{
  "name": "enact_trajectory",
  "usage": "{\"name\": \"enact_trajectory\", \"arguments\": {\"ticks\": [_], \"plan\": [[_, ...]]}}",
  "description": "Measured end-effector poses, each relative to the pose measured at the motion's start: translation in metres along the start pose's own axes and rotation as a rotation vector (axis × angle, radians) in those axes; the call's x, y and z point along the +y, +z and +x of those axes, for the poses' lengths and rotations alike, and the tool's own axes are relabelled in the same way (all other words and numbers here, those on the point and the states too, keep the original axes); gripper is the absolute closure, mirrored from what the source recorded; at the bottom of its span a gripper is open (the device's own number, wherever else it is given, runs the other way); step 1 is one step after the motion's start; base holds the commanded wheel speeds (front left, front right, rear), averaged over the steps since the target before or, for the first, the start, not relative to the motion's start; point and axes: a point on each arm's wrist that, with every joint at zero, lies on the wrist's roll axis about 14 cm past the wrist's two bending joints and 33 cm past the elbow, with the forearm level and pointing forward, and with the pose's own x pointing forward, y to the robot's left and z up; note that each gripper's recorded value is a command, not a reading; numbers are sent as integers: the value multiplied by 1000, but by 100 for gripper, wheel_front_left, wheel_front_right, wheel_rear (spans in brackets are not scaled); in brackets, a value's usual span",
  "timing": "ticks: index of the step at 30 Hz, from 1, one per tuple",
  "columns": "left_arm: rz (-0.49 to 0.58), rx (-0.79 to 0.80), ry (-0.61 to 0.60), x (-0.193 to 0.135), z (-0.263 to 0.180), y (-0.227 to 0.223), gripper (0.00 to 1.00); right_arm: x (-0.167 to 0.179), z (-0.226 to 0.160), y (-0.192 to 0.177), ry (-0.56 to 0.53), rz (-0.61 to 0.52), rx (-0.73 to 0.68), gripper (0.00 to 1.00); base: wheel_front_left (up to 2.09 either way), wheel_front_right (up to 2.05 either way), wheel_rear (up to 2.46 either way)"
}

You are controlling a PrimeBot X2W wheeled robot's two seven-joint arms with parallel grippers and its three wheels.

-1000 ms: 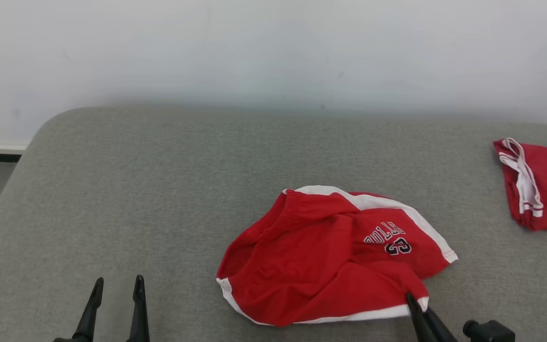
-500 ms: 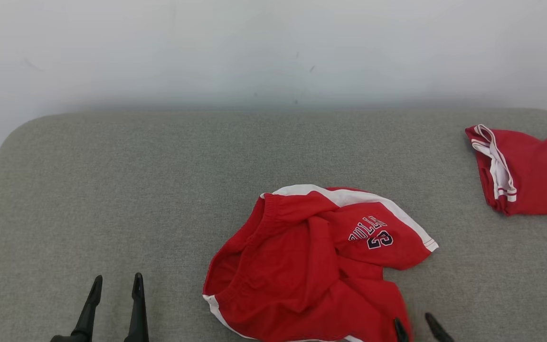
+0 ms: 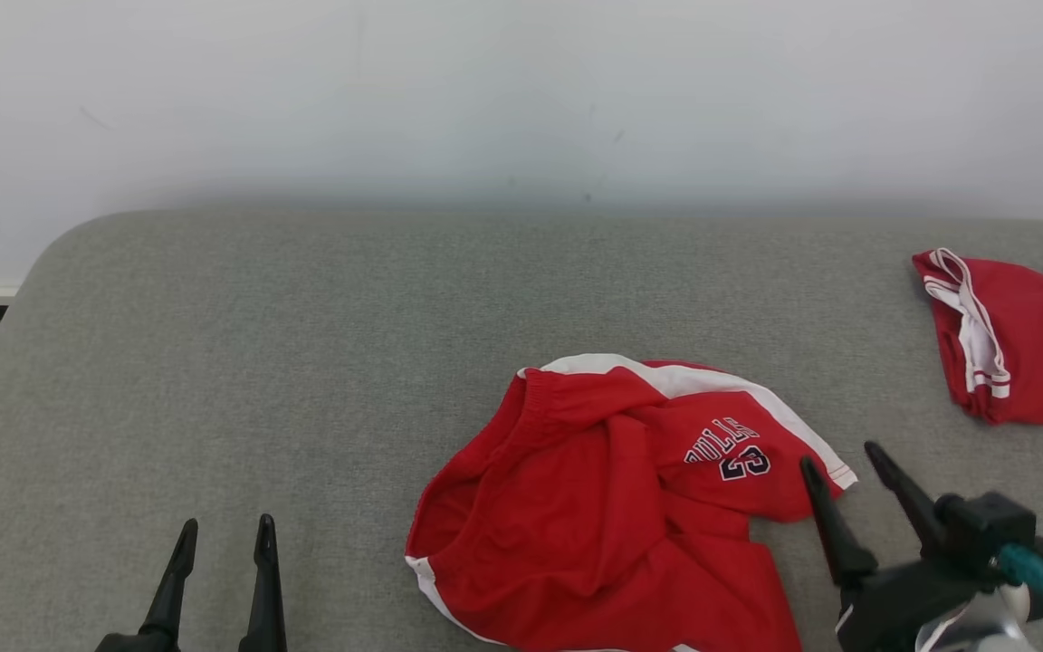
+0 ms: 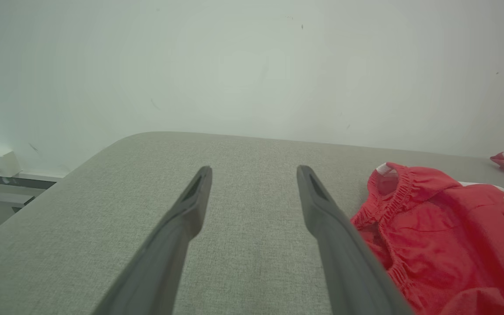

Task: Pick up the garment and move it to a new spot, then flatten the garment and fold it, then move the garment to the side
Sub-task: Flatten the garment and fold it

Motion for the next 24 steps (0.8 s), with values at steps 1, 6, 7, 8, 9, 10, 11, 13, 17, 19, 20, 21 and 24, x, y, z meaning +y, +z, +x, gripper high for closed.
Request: {"name": "enact_trajectory", "arguments": {"ticks": [1, 6, 7, 8, 9, 10, 11, 13, 17, 19, 20, 21, 24], "plan": [[0, -1, 2, 1, -1, 0, 0, -3, 5, 2, -5, 6, 1, 0, 0, 0, 0], [1, -2, 19, 5, -2, 1, 0, -16, 31, 5, -10, -25, 38, 0, 0, 0, 0], [0, 0, 22, 6, -2, 0, 0, -18, 35, 2, -15, -26, 54, 0, 0, 0, 0], [0, 1, 25, 7, -2, 0, 0, -22, 38, -3, -20, -27, 77, 0, 0, 0, 0], [1, 1, 27, 7, -1, 0, 0, -24, 42, -8, -23, -30, 98, 0, 0, 0, 0], [1, 1, 27, 7, -1, 0, 0, -24, 42, -8, -23, -30, 98, 0, 0, 0, 0], [1, 3, 29, 8, -1, -1, 0, -26, 46, -10, -26, -30, 109, 0, 0, 0, 0], [0, 7, 32, 9, -1, -2, 0, -31, 53, -17, -33, -36, 143, 0, 0, 0, 0], [2, 14, 40, 12, 2, -4, 0, -40, 67, -42, -50, -32, 238, 0, 0, 0, 0], [3, 18, 43, 13, 3, -5, 0, -45, 69, -55, -60, -35, 298, 0, 0, 0, 0], [4, 18, 44, 13, 4, -5, 0, -46, 70, -61, -62, -34, 317, 0, 0, 0, 0], [4, 18, 47, 14, 4, -5, 0, -46, 71, -66, -61, -34, 335, 0, 0, 0, 0], [3, 27, 60, 18, 5, -8, 0, -45, 72, -84, -61, -26, 412, 0, 0, 0, 0]]}}
